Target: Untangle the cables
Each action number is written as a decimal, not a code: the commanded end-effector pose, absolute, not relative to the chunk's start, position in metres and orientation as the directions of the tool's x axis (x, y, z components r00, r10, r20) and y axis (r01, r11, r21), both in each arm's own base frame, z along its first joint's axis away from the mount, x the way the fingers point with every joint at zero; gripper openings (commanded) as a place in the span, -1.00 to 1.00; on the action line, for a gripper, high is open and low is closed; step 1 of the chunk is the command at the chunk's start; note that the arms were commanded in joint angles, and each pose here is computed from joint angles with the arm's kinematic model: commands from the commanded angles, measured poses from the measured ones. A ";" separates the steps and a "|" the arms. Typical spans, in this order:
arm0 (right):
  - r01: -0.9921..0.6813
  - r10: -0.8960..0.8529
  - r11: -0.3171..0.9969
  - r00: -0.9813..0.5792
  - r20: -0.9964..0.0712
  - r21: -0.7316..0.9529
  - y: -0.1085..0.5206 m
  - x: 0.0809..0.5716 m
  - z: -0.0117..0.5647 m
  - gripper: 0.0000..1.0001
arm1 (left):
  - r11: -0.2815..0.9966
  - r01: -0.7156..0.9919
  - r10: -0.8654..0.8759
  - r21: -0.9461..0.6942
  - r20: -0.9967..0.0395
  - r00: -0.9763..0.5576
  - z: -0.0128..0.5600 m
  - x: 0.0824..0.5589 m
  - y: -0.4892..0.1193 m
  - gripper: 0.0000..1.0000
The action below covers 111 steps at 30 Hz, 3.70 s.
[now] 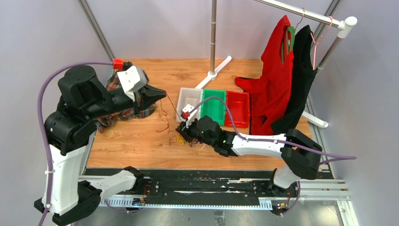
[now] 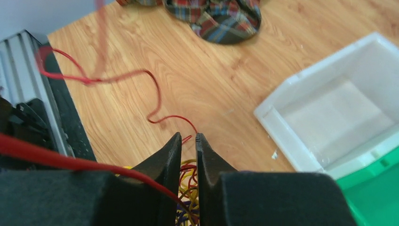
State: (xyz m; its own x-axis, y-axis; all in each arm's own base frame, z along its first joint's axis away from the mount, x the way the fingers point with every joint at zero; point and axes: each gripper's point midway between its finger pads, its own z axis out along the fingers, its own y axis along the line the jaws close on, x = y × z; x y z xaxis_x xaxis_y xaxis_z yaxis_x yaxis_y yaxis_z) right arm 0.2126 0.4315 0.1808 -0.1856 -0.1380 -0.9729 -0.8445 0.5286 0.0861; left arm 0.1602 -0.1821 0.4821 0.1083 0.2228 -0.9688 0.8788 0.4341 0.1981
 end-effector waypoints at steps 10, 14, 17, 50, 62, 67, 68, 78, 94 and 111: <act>-0.702 -0.177 0.700 -0.353 -0.919 0.135 0.370 0.218 0.080 -0.34 | 0.684 0.622 0.160 0.381 -0.910 0.382 0.604 0.202 -0.153 -0.99; -0.678 -0.178 0.719 -0.393 -0.902 0.154 0.356 0.212 0.056 -0.34 | 0.735 0.569 0.124 0.368 -0.898 0.421 0.631 0.215 -0.151 -0.99; -0.669 -0.172 0.723 -0.412 -0.895 0.169 0.350 0.208 0.047 -0.25 | 0.777 0.505 0.116 0.377 -0.873 0.474 0.652 0.223 -0.144 -0.99; -0.518 0.065 0.825 -0.309 -0.949 0.225 0.289 0.271 0.170 0.29 | 0.747 0.540 0.105 0.388 -0.871 0.480 0.582 0.338 -0.220 -0.99; -0.461 0.050 0.862 -0.332 -0.942 0.208 0.267 0.277 0.154 0.25 | 0.732 0.552 0.209 0.399 -0.903 0.375 0.503 0.376 -0.232 -0.99; -0.449 0.047 0.869 -0.342 -0.939 0.207 0.261 0.277 0.150 0.25 | 0.698 0.576 0.278 0.426 -0.902 0.331 0.460 0.380 -0.234 -0.99; -0.446 0.049 0.870 -0.343 -0.938 0.209 0.260 0.277 0.150 0.25 | 0.691 0.578 0.294 0.433 -0.900 0.323 0.452 0.381 -0.234 -0.99; -0.417 0.043 0.887 -0.350 -0.936 0.197 0.244 0.276 0.148 0.24 | 0.650 0.541 0.488 0.533 -0.839 0.241 0.379 0.413 -0.226 -0.99; -0.423 0.015 0.884 -0.404 -0.914 0.202 0.264 0.292 0.139 0.19 | 0.656 0.647 0.455 0.389 -0.888 0.071 0.324 0.407 -0.249 -0.99; -0.345 0.069 0.913 -0.399 -0.914 0.219 0.233 0.287 0.136 0.17 | 0.681 0.683 0.344 0.265 -0.939 0.021 0.337 0.414 -0.315 -0.99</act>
